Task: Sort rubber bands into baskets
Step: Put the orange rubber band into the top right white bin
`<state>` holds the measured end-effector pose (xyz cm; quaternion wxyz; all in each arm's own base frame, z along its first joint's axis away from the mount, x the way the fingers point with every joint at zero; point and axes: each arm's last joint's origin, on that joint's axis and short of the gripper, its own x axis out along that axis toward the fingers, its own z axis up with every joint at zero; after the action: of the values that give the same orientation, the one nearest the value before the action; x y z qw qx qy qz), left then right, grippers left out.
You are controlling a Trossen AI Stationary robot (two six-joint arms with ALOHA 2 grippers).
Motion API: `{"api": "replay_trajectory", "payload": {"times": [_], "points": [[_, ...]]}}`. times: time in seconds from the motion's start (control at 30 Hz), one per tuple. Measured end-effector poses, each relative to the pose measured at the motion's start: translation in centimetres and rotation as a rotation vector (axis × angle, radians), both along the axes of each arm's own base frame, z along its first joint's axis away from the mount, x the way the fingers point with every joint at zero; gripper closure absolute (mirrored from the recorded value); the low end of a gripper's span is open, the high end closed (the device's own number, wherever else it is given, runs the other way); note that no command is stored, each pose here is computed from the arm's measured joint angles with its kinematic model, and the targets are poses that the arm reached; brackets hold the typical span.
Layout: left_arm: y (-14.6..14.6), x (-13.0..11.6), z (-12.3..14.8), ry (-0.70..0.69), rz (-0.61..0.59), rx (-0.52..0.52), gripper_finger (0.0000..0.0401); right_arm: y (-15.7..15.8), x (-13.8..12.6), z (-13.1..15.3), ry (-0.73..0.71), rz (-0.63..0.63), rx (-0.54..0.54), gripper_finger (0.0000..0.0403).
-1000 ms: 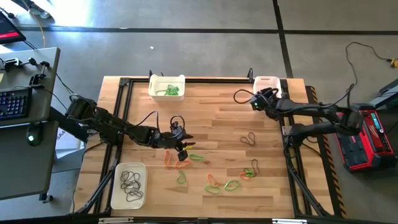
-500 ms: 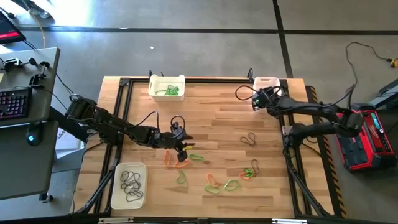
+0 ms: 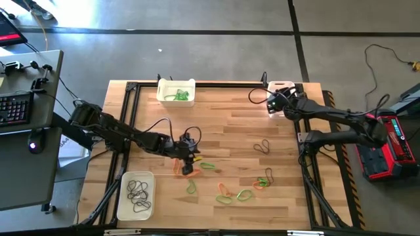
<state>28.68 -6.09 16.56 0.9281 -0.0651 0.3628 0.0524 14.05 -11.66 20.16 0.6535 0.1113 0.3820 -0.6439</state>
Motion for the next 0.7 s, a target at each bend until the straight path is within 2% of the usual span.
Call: {"api": "replay_trajectory", "payload": {"times": [0.13, 0.27, 0.4, 0.57, 0.7], "points": [[-0.1, -0.1, 0.2, 0.063, -0.007, 0.011, 0.0256, -0.2, -0.3, 0.0, -0.020, -0.017, 0.015, 0.0292], [-0.8, -0.3, 0.4, 0.124, -0.062, 0.051, 0.0256, 0.1, 0.0, 0.1, -0.012, 0.025, 0.015, 0.0281], [-1.8, -0.9, 0.8, 0.212, -0.102, 0.068, 0.0256, 1.4, 0.8, 0.8, -0.055, 0.117, -0.015, 0.0280], [-3.2, -2.1, 1.0, 0.364, -0.149, 0.030, 0.0256, 3.8, 1.5, 2.1, -0.128, 0.244, -0.079, 0.0279], [-3.8, -3.6, 0.5, 0.489, -0.192, 0.083, 0.0256, 5.5, 2.1, 2.7, -0.194, 0.350, -0.100, 0.0279]]}}
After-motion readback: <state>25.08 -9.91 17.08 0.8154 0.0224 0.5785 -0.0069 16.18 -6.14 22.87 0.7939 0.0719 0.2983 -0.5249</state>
